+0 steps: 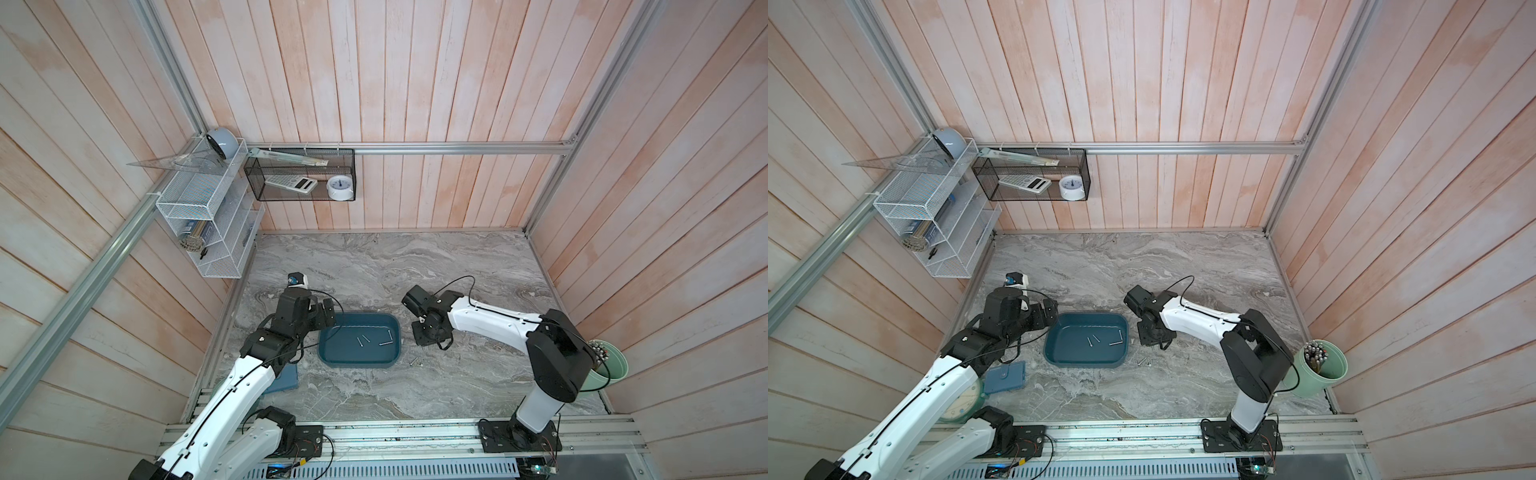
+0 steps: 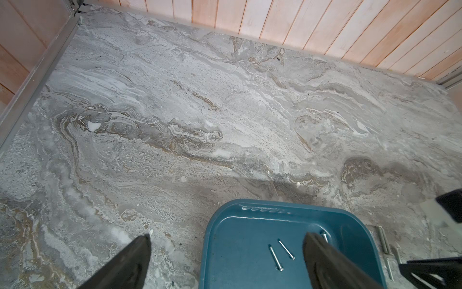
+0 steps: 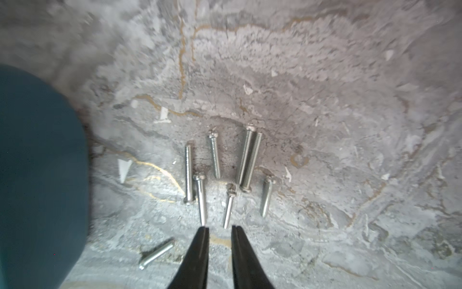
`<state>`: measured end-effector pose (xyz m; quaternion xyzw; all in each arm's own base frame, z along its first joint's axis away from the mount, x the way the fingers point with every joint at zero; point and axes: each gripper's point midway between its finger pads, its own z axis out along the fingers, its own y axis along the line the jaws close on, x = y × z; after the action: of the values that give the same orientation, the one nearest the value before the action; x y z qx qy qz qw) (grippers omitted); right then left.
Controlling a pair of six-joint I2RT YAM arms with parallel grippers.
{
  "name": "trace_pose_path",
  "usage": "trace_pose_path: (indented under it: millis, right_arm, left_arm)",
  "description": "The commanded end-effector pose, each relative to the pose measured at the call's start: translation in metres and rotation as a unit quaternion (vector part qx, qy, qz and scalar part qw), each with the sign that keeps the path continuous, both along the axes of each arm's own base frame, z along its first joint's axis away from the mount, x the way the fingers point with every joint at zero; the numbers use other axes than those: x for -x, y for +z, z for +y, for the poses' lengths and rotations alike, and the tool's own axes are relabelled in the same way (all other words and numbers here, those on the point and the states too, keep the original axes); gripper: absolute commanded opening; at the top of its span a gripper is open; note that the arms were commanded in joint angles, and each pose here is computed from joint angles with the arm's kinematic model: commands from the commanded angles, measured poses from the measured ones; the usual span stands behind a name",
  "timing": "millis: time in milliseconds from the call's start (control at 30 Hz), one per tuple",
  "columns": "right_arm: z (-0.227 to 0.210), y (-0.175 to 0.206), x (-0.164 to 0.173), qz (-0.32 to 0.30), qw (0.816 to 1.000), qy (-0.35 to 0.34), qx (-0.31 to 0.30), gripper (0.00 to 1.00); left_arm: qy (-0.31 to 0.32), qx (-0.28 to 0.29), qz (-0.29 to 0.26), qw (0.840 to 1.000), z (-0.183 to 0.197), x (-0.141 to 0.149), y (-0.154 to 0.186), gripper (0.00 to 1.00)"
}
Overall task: Take out the screws from the storage box
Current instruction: Place the screw at the center of the board.
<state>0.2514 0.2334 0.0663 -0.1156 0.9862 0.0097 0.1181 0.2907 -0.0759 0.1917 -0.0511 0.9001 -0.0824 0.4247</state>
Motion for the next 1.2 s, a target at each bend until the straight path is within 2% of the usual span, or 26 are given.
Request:
trace_pose_path:
  millis: [0,100,267,833,1167]
  right_arm:
    - [0.009,0.034,-0.01,-0.033,0.999,0.016,-0.025,0.38]
    - [0.026,0.047,-0.015,-0.036,0.997,0.038,-0.049,0.51]
    - [0.045,0.047,-0.026,-0.03,0.996,0.065,-0.055,0.56]
    - [0.078,0.011,-0.034,0.027,0.994,0.095,-0.054,0.55]
    - [0.089,-0.022,-0.032,0.076,0.993,0.079,-0.041,0.43]
  left_arm:
    - [0.005,-0.005,0.004,1.0,0.003,-0.001,-0.003,1.0]
    - [0.008,-0.01,0.003,1.0,0.005,-0.001,-0.002,1.0]
    - [0.013,-0.016,0.004,1.0,0.008,0.0,-0.003,1.0]
    - [0.014,-0.023,0.01,1.0,0.009,-0.002,-0.006,1.0]
    - [0.016,-0.026,0.012,0.999,0.009,-0.002,-0.007,1.0]
